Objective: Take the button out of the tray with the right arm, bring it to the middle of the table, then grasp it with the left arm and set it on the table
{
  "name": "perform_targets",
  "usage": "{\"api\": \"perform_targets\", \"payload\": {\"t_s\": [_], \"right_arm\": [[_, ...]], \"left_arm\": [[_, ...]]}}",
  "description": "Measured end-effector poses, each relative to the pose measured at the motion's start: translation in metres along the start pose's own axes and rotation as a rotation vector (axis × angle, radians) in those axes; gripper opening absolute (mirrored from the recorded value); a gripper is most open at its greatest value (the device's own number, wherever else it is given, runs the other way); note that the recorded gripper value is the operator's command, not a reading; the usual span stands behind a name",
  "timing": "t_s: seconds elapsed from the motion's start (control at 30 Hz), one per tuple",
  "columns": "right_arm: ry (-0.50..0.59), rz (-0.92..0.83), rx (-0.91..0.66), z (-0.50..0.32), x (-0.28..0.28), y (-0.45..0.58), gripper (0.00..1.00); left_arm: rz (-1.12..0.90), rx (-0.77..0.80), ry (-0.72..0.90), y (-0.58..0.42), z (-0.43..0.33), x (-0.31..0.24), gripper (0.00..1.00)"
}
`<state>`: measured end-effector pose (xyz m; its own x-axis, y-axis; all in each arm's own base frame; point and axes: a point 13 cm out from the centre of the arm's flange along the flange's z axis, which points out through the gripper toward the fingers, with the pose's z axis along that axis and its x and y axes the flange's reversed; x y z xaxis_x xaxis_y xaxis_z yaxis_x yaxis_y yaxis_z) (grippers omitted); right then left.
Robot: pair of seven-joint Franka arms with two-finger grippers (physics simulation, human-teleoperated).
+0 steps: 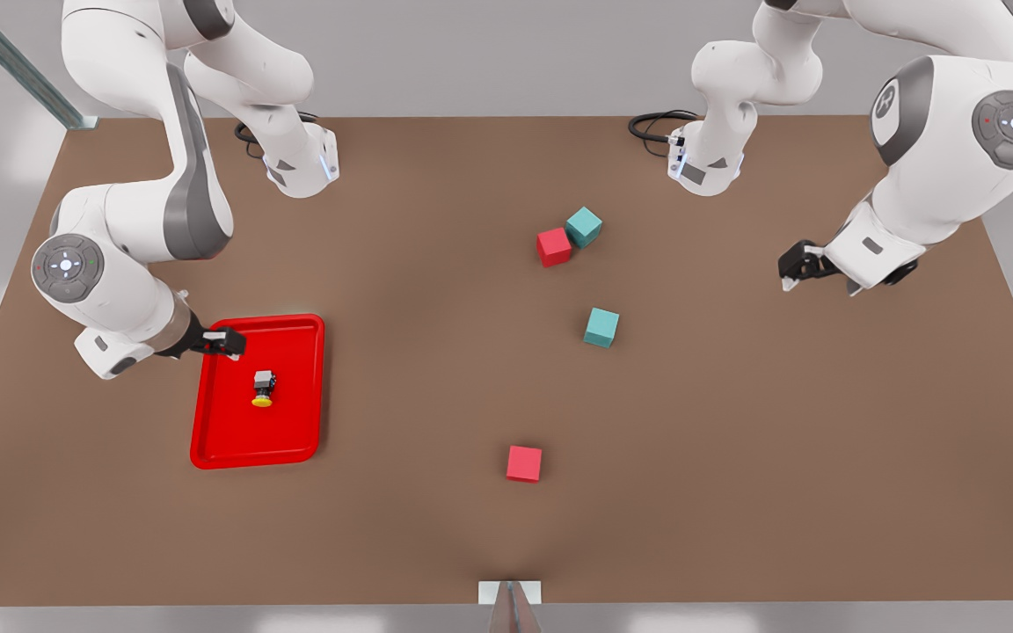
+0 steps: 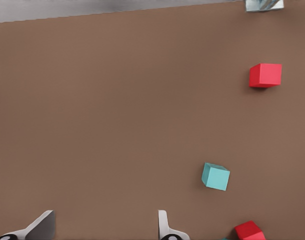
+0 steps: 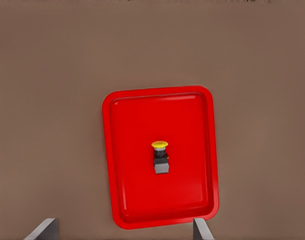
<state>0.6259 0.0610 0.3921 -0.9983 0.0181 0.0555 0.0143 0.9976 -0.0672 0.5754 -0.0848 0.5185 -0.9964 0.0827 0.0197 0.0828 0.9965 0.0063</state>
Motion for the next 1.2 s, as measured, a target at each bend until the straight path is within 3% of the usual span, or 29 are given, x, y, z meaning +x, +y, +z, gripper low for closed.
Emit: {"api": "perform_targets", "payload": {"t_s": [0.2,0.33,0.5,0.67,0.8,0.97,1.2], "right_arm": [[-0.010,0.045,-0.011,0.006,-0.018,-0.020,1.00],[0.046,0.050,-0.019,0.040,-0.024,-0.027,1.00],[0.198,0.058,-0.040,0.157,-0.026,-0.040,1.00],[0.278,0.052,-0.040,0.264,0.017,-0.071,1.00],[0.229,-0.005,-0.047,0.313,0.034,-0.060,1.00],[0.070,-0.050,-0.065,0.320,0.004,-0.059,1.00],[-0.065,-0.118,-0.079,0.325,-0.014,-0.044,1.00]], "left_arm": [[-0.017,-0.001,-0.012,0.000,0.002,-0.006,1.00],[-0.024,-0.001,-0.009,-0.002,0.006,-0.008,1.00],[-0.031,-0.002,-0.005,-0.003,0.009,-0.009,1.00],[-0.038,-0.003,0.000,-0.003,0.012,-0.010,1.00],[-0.039,-0.003,0.012,-0.004,0.017,-0.009,1.00],[-0.042,-0.002,0.020,-0.005,0.021,-0.008,1.00],[-0.046,-0.003,0.030,-0.005,0.026,-0.007,1.00]]}}
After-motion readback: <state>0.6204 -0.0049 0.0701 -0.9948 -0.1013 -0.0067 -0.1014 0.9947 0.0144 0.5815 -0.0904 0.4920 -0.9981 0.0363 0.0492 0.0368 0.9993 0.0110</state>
